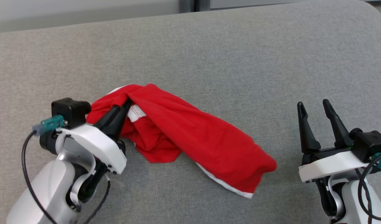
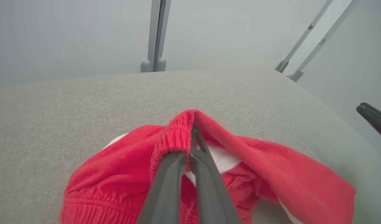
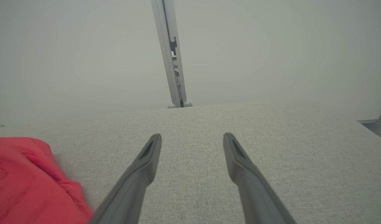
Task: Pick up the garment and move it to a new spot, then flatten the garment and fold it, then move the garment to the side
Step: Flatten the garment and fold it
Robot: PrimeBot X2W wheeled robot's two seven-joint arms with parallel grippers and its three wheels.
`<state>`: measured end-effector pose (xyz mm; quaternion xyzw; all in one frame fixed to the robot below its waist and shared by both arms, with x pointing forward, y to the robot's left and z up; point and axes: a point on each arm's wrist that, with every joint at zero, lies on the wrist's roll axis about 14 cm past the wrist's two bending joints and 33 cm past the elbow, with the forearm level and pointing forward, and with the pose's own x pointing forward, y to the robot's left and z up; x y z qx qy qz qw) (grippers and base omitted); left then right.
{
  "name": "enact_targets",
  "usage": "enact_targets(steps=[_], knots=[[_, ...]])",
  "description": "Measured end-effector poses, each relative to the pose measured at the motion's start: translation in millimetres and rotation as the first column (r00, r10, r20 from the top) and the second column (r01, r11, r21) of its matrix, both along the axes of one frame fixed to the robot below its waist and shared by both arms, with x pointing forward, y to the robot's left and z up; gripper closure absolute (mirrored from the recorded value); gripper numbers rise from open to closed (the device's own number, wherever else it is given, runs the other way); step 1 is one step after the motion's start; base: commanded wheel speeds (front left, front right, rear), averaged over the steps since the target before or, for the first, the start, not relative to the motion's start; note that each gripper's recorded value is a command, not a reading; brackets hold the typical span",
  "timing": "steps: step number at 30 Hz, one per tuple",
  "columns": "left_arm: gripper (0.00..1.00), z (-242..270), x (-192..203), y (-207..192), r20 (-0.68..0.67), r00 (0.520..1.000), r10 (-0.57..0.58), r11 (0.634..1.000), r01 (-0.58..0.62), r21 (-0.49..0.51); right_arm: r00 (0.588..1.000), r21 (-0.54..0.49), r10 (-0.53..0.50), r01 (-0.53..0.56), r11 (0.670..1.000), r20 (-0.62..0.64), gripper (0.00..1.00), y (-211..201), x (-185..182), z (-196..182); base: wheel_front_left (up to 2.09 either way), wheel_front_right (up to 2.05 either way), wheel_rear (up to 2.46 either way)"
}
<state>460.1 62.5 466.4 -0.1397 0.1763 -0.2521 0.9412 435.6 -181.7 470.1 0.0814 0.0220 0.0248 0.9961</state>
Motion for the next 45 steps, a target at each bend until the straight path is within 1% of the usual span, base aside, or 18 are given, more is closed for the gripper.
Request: enact_targets(steps=[3, 7, 8, 9, 10, 17, 24, 28, 33, 34, 35, 36, 37, 43, 45], knots=[[1.0, -21.2, 9.4, 0.9, -0.057, 0.998, 0.012, 1.0, -0.011, 0.013, 1.0, -0.003, -0.01, 0.01, 1.0, -0.015, 0.0, -3.7, -1.1, -5.3, 0.0, 0.0, 0.0], [1.0, -49.8, 8.4, -2.6, -0.142, 0.99, 0.002, 1.0, 0.001, 0.021, 0.999, -0.003, -0.017, 0.017, 1.0, -0.027, 0.0, -6.5, -1.1, -10.0, 0.0, 0.0, 0.0], [0.89, -53.1, 8.5, -3.7, -0.151, 0.989, -0.001, 1.0, 0.003, 0.017, 0.999, -0.004, -0.019, 0.019, 1.0, -0.027, 0.0, -7.1, -0.6, -10.3, 0.0, 0.0, 0.0], [0.55, -55.3, 9.0, -2.8, -0.153, 0.988, 0.003, 1.0, -0.001, 0.018, 0.999, -0.003, -0.019, 0.019, 1.0, -0.026, 0.0, -6.9, 0.1, -10.4, 0.0, 0.0, 0.0], [0.0, -57.4, 8.7, -1.8, -0.154, 0.988, 0.006, 1.0, -0.003, 0.021, 1.0, -0.003, -0.018, 0.018, 1.0, -0.025, 0.0, -6.6, 0.5, -10.4, 0.0, 0.0, 0.0], [0.0, -49.7, 7.9, 9.9, -0.08, 0.994, 0.072, 0.997, -0.069, 0.034, 1.0, -0.002, -0.001, 0.001, 1.0, -0.013, 0.0, -0.2, 3.5, -5.6, 0.0, 0.0, 0.0], [0.0, -53.8, -20.1, 31.5, -0.093, 0.986, 0.135, 0.99, -0.131, 0.044, 1.0, 0.0, 0.026, -0.026, 1.0, 0.012, 0.0, 9.6, 5.4, 5.5, 0.0, 0.0, 0.0], [0.0, -45.9, -27.6, 54.6, -0.05, 0.973, 0.226, 0.974, -0.223, 0.047, 0.999, -0.003, 0.042, -0.042, 0.999, 0.024, 0.0, 15.4, 5.0, 11.1, 0.0, 0.0, 0.0], [0.0, -15.6, -27.2, 84.8, 0.073, 0.925, 0.373, 0.928, -0.374, -0.006, 0.998, -0.008, 0.048, -0.048, 0.999, 0.03, 0.0, 17.5, 2.5, 15.3, 0.0, 0.0, 0.0], [0.0, 4.1, -23.8, 95.9, 0.148, 0.898, 0.415, 0.909, -0.415, -0.032, 0.998, -0.01, 0.054, -0.054, 0.998, 0.035, 0.0, 19.7, 2.0, 18.1, 0.0, 0.0, 0.0], [0.0, 13.8, -22.5, 101.6, 0.182, 0.883, 0.433, 0.9, -0.433, -0.043, 0.998, -0.013, 0.058, -0.058, 0.998, 0.04, 0.0, 20.9, 2.3, 20.6, 0.0, 0.0, 0.0], [0.0, 22.8, -21.6, 106.3, 0.215, 0.869, 0.446, 0.894, -0.445, -0.053, 0.997, -0.015, 0.061, -0.06, 0.998, 0.046, 0.0, 21.9, 2.6, 23.1, 0.0, 0.0, 0.0], [0.0, 22.8, -21.6, 106.3, 0.215, 0.869, 0.446, 0.894, -0.445, -0.053, 0.997, -0.015, 0.061, -0.06, 0.998, 0.046, 0.0, 21.9, 2.6, 23.1, 0.0, 0.0, 0.0], [0.0, 70.8, -19.8, 132.2, 0.386, 0.781, 0.491, 0.86, -0.505, -0.073, 0.996, -0.026, 0.067, -0.065, 0.998, 0.061, 0.0, 23.3, -0.2, 31.7, 0.0, 0.0, 0.0], [0.0, 76.7, -22.4, 137.3, 0.41, 0.767, 0.495, 0.855, -0.515, -0.069, 0.995, -0.034, 0.071, -0.069, 0.997, 0.064, 0.0, 24.3, -1.2, 33.9, 0.0, 0.0, 0.0]])
